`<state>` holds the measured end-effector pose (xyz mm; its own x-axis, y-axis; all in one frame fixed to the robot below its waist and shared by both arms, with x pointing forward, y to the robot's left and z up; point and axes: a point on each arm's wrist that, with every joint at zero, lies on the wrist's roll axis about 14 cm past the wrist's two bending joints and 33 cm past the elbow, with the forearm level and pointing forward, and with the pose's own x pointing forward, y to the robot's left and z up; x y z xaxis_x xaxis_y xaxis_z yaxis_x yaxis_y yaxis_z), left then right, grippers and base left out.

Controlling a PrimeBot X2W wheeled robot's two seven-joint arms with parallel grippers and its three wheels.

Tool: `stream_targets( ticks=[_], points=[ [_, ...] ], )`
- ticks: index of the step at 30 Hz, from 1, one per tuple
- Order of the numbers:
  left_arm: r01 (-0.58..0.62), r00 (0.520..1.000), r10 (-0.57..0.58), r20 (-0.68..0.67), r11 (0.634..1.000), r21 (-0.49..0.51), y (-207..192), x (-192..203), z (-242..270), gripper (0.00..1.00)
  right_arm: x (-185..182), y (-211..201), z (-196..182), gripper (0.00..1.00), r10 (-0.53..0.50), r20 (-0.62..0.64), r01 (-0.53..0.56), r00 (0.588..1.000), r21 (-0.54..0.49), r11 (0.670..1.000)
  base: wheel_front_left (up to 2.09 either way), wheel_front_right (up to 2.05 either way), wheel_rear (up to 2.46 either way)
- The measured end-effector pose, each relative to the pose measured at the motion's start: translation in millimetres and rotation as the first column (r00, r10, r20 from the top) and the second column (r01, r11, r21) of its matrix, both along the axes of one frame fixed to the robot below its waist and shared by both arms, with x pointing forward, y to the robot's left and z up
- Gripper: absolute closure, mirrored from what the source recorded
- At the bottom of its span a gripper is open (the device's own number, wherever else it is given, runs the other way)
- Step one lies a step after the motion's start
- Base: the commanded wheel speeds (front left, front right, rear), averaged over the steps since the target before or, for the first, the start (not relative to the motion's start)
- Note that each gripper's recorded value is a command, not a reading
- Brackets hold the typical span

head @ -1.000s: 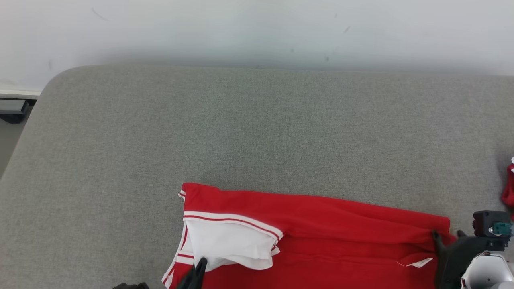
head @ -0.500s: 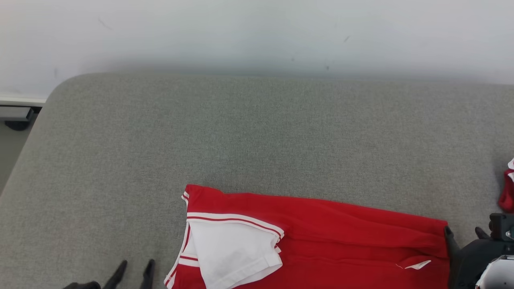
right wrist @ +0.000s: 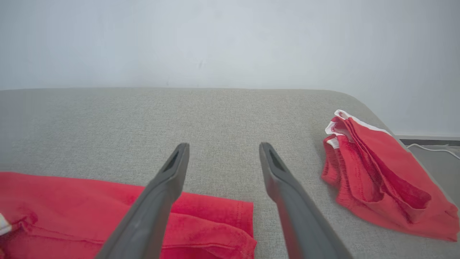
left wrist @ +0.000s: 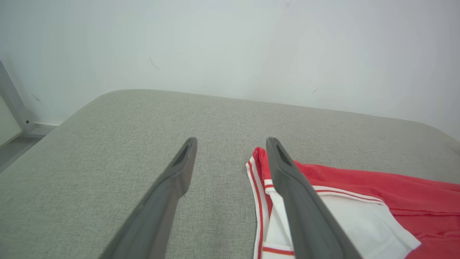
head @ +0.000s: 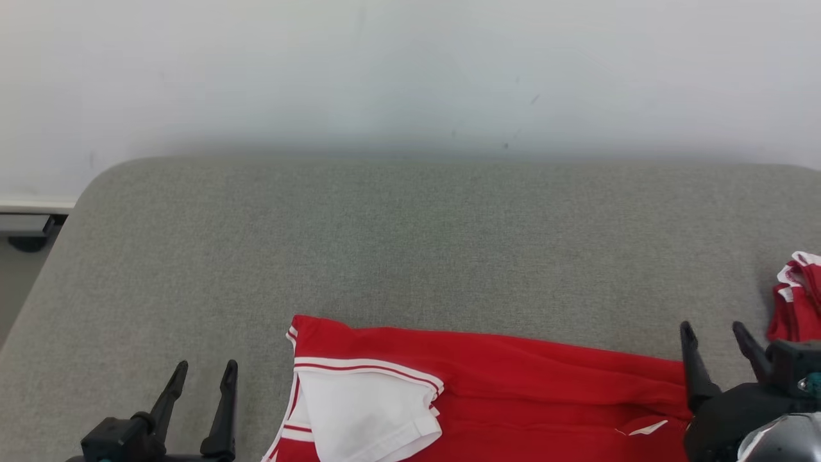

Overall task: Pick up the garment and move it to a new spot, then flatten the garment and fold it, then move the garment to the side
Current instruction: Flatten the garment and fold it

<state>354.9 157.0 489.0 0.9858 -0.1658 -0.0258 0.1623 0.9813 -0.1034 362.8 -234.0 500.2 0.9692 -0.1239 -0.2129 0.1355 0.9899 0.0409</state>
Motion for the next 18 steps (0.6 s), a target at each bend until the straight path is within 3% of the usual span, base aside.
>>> stream_targets(
  ticks=[10,18],
  points=[
    [-0.006,1.000,0.007,0.009,1.000,-0.027,-6,-1,6,0.00,-15,6,16,0.00,-0.059,0.139,0.041,0.989,0.131,0.991,0.00,0.00,0.00],
    [-0.020,0.999,0.018,-0.033,0.999,-0.041,-7,0,-1,0.00,-23,7,4,0.00,-0.082,0.150,0.056,0.985,0.165,0.985,0.00,0.00,0.00]
  ],
)
